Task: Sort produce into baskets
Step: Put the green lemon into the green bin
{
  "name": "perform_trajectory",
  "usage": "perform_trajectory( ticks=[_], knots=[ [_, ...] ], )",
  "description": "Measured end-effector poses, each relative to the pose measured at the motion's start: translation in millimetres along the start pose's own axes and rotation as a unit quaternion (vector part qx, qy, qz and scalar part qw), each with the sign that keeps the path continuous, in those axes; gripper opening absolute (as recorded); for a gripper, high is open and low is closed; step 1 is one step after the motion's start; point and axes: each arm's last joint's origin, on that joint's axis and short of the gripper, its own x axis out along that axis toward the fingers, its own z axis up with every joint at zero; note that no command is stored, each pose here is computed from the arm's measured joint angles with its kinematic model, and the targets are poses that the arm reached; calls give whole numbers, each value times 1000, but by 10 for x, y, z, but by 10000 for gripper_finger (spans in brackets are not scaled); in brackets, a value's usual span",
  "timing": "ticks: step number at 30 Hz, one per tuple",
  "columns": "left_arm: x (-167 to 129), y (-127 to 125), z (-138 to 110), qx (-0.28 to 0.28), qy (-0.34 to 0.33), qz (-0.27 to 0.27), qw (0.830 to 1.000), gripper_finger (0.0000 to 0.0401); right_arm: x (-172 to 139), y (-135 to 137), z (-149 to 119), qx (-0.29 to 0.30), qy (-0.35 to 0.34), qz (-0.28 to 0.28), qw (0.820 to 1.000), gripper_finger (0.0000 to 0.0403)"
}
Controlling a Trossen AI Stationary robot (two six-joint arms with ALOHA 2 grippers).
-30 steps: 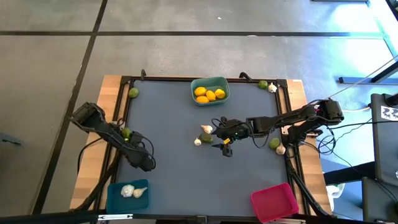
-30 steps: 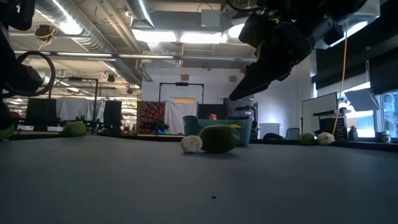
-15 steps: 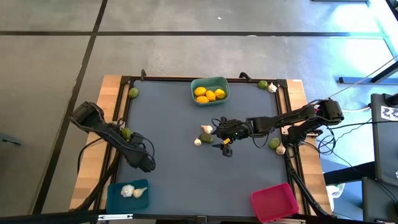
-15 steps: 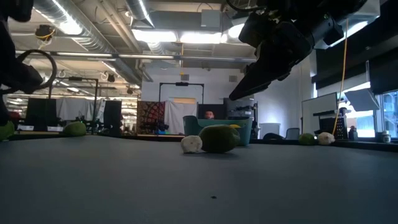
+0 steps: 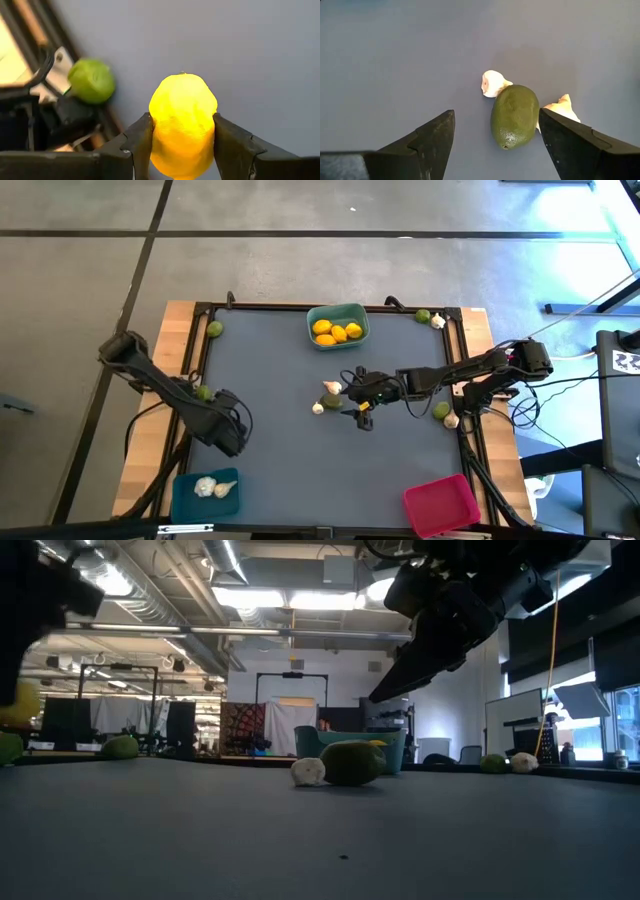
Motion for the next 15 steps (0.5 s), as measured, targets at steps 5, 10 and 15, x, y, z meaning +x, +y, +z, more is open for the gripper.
perform_trajectory(
  ticks=[5,10,15],
  knots=[
    [-162,99,128,-15,-42,-53,998,168,0,-1,-11,0,5,0,1000,287],
    [-250,144,282,-16,-89,-113,990,168,0,-1,-12,0,6,0,1000,287],
    [-299,112,467,-7,-143,-161,976,168,0,-1,-14,0,7,-1,1000,287]
  ],
)
